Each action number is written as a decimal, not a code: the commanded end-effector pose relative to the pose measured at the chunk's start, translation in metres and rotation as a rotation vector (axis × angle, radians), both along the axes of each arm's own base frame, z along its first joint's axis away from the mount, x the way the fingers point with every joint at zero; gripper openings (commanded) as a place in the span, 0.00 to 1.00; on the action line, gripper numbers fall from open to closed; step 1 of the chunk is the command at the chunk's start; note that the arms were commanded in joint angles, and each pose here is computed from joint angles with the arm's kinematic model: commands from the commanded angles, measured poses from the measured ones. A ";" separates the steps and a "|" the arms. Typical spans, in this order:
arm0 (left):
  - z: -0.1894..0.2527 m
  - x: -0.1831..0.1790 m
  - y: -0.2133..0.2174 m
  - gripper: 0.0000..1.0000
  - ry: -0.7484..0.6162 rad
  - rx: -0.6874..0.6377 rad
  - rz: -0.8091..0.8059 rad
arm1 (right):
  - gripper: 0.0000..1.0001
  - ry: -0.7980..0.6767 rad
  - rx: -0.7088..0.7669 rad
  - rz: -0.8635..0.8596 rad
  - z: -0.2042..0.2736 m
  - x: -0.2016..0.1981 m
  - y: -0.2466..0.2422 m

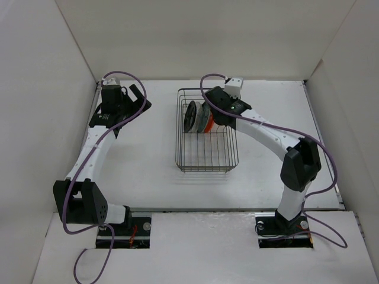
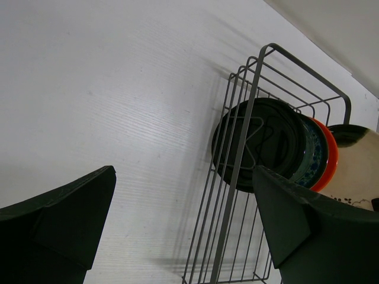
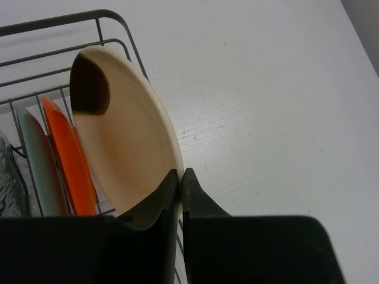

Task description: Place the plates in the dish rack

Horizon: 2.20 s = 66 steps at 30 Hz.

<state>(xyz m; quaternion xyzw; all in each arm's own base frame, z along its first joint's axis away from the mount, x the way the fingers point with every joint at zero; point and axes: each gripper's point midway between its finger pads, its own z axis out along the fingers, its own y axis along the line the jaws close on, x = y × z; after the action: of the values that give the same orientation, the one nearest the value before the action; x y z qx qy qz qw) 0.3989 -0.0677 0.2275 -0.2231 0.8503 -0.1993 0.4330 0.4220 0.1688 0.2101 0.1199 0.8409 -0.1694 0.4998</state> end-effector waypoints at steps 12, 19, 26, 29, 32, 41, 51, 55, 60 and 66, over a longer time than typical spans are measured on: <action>0.024 0.001 0.002 1.00 -0.075 0.003 -0.005 | 0.51 -0.045 0.000 0.005 0.018 -0.004 0.018; 0.024 0.001 0.002 1.00 -0.075 0.003 -0.005 | 0.53 -0.115 0.047 0.002 0.047 -0.007 0.014; 0.024 0.001 0.002 1.00 -0.075 0.003 -0.005 | 0.53 -0.085 0.051 -0.028 0.023 0.000 -0.002; 0.024 0.001 0.002 1.00 -0.075 0.003 -0.005 | 0.53 -0.092 0.097 -0.033 0.016 0.001 -0.010; 0.020 0.003 0.002 1.00 -0.065 0.004 -0.005 | 0.53 -0.104 0.146 -0.007 0.014 0.008 -0.010; 0.020 0.003 0.002 1.00 -0.065 0.004 -0.005 | 0.53 -0.098 0.199 0.151 0.018 0.020 0.010; 0.020 0.003 0.002 1.00 -0.065 0.004 -0.005 | 0.48 -0.097 0.252 0.228 0.023 0.022 0.023; 0.020 0.003 0.002 1.00 -0.065 0.004 -0.005 | 0.48 -0.108 0.260 0.245 0.028 0.022 0.025; 0.020 0.003 0.002 1.00 -0.065 0.004 -0.005 | 0.47 -0.101 0.288 0.289 0.026 0.025 0.032; 0.020 0.003 0.002 1.00 -0.065 0.004 -0.005 | 0.47 -0.097 0.254 0.248 0.030 0.021 0.021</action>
<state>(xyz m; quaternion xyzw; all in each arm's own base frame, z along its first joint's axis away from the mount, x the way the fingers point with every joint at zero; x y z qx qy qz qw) 0.3989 -0.0677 0.2275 -0.2231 0.8503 -0.1993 0.4330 0.4429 0.1978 0.2080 0.0695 0.8586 -0.0026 0.5078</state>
